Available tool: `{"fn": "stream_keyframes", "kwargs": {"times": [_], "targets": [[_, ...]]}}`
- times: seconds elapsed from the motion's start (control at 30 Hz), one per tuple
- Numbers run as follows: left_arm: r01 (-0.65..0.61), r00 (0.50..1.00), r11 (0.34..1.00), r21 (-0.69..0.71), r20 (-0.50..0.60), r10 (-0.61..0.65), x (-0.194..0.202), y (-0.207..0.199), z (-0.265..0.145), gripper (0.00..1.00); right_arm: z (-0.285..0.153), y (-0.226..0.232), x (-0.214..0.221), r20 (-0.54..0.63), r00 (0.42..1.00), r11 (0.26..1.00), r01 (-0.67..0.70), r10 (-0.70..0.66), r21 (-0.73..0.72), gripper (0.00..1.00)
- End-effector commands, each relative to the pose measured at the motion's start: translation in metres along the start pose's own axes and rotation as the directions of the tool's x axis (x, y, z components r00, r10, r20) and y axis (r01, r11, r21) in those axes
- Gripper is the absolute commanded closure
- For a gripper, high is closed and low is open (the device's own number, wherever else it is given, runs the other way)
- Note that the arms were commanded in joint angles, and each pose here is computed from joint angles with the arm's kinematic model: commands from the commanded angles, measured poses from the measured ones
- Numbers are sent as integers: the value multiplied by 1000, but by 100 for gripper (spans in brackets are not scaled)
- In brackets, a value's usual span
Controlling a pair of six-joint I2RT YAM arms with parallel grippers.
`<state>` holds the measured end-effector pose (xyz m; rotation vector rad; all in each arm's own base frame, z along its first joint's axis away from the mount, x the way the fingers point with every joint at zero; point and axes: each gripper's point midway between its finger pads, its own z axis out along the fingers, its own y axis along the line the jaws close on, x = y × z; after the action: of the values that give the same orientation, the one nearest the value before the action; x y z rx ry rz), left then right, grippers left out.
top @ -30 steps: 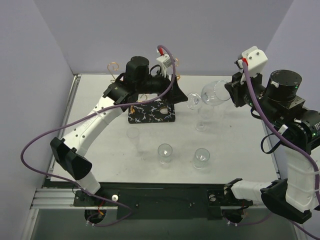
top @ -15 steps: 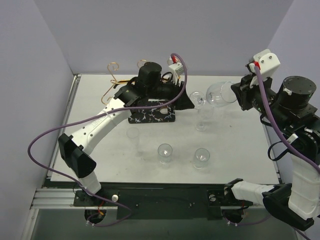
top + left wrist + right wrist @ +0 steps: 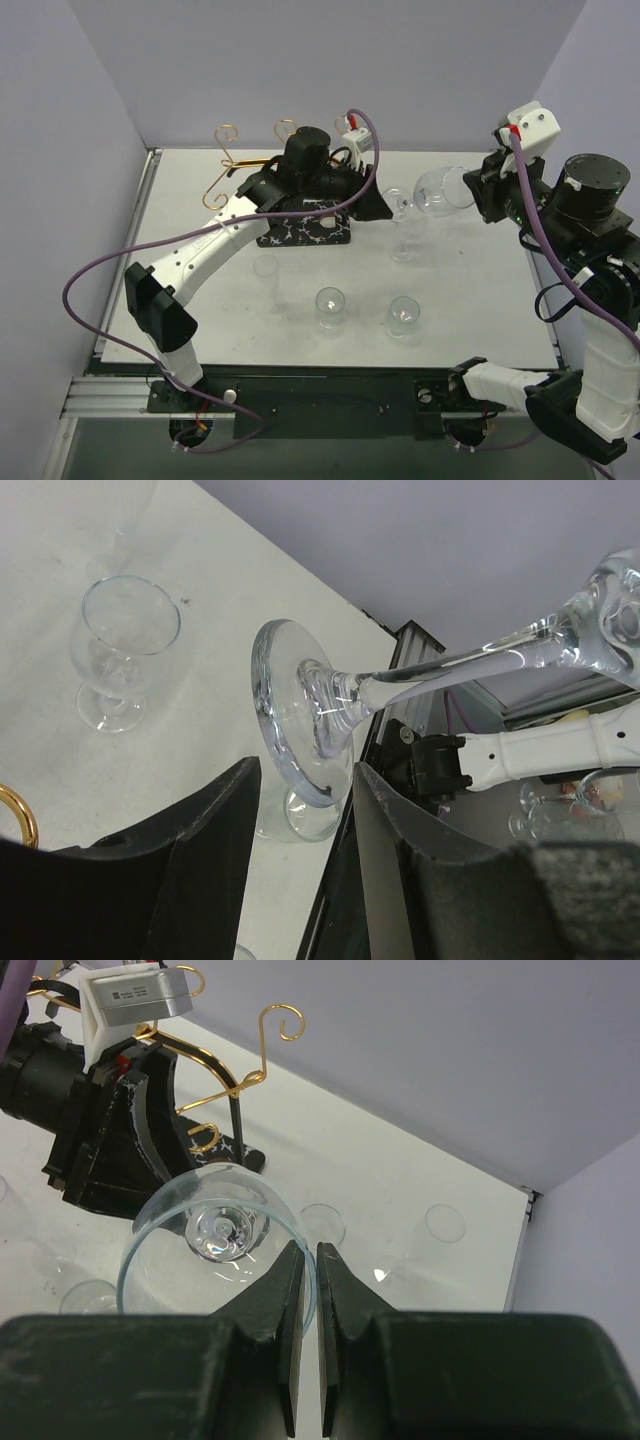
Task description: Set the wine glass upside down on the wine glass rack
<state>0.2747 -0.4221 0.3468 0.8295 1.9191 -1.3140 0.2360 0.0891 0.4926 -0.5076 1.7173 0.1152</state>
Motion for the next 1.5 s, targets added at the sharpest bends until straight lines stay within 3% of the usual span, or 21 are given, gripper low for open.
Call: {"fn": "stream_keyframes", "kwargs": {"times": [0.0, 0.63, 0.77, 0.9, 1.1, 1.47], "targets": [[-44, 996, 998, 52, 74, 40, -24, -17, -4, 48, -7, -5, -26, 116, 993, 999, -34, 32, 17, 100], [-31, 998, 998, 59, 50, 29, -15, -20, 8, 66, -5, -3, -20, 107, 993, 999, -53, 53, 4, 100], [-33, 998, 998, 60, 49, 30, -15, -21, 11, 78, -4, -2, -19, 105, 993, 998, -59, 59, -1, 100], [-28, 999, 998, 57, 47, 26, -16, -21, 13, 100, -2, 4, -13, 91, 994, 997, -65, 68, -35, 100], [-30, 997, 999, 33, 71, 28, -27, -18, 5, 100, 2, 17, 6, 49, 997, 994, -54, 59, -95, 100], [-16, 992, 1000, -2, 122, 16, -47, -11, -15, 100, 2, 42, 26, 28, 996, 972, -75, 83, -224, 79]]}}
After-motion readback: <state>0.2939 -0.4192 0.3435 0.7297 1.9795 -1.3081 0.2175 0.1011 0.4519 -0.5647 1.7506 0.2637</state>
